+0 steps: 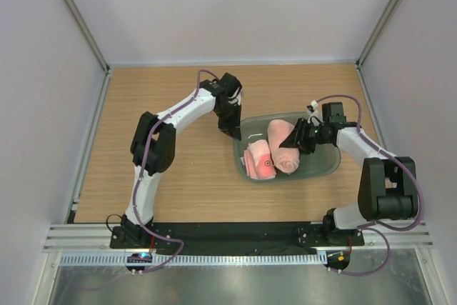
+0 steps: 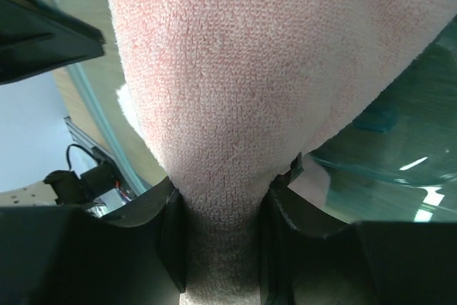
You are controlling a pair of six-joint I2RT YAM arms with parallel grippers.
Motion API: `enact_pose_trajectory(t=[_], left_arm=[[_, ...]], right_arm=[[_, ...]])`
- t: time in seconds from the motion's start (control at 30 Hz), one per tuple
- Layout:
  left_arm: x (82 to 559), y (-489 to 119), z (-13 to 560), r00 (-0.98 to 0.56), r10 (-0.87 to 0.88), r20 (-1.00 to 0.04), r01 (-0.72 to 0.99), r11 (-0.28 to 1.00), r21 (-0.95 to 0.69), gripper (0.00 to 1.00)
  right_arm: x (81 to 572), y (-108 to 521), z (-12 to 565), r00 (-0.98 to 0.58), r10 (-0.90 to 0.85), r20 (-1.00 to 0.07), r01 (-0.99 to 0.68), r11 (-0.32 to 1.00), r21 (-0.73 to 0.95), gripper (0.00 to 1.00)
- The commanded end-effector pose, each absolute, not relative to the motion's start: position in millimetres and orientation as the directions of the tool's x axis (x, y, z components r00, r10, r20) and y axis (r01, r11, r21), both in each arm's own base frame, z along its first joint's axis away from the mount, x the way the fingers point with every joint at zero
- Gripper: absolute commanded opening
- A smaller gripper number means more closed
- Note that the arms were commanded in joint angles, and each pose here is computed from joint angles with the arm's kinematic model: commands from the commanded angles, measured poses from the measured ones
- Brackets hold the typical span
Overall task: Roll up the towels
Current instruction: Place the rolled towel into the container
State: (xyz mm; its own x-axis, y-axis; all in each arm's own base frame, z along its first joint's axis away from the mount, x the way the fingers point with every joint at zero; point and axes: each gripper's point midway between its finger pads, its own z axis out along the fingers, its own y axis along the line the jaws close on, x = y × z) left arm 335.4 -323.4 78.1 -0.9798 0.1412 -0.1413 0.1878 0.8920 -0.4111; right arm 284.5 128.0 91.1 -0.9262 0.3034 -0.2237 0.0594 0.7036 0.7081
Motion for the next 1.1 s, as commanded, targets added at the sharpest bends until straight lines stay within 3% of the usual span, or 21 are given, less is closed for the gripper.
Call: enact_pose_trajectory(t=[0.0, 0.23, 0.33, 0.37, 0.4, 0.5, 0.73, 0.93, 1.07], left_arm=[[349, -299, 72, -0.971, 0.174, -0.164, 0.219, 0.923, -0.317, 0.00], [351, -301, 73, -0.976, 0.157, -0.154, 0.202, 0.918, -0.343, 0.00], [352, -303, 74, -0.976, 0.156, -0.154, 0.202, 0.915, -0.349, 0.00], [352, -303, 74, -0.976, 0.157, -0.154, 0.202, 0.914, -0.352, 0.00], [352, -303, 73, -0.976, 0.155, -0.150, 0.199, 0.915, -0.350, 0.00], [352, -303, 74, -0.976, 0.155, -0.151, 0.199, 0.916, -0.348, 0.00], [351, -300, 74, -0.976, 0.162, -0.142, 0.202, 0.920, -0.336, 0.00], [348, -300, 71, -0.981, 0.155, -0.118, 0.186, 0.923, -0.337, 0.00], [346, -304, 68, -0.985, 0.139, -0.102, 0.167, 0.920, -0.354, 0.00]], right_arm=[[291, 123, 70, -0.926, 0.287, -0.246, 0.066, 0.763, 0.643, 0.01], [285, 120, 45, -0.938, 0.275, -0.209, 0.108, 0.808, 0.579, 0.03], [285, 116, 41, -0.939, 0.266, -0.216, 0.115, 0.838, 0.533, 0.24], [284, 113, 41, -0.939, 0.262, -0.222, 0.119, 0.854, 0.506, 0.45], [284, 112, 42, -0.939, 0.257, -0.230, 0.118, 0.867, 0.484, 0.54], [283, 107, 52, -0.929, 0.247, -0.277, 0.113, 0.899, 0.422, 0.70], [275, 103, 86, -0.913, 0.215, -0.347, 0.110, 0.948, 0.299, 0.78], [277, 89, 126, -0.882, 0.226, -0.414, 0.133, 0.961, 0.241, 0.99], [280, 90, 152, -0.858, 0.235, -0.457, 0.121, 0.957, 0.264, 1.00]])
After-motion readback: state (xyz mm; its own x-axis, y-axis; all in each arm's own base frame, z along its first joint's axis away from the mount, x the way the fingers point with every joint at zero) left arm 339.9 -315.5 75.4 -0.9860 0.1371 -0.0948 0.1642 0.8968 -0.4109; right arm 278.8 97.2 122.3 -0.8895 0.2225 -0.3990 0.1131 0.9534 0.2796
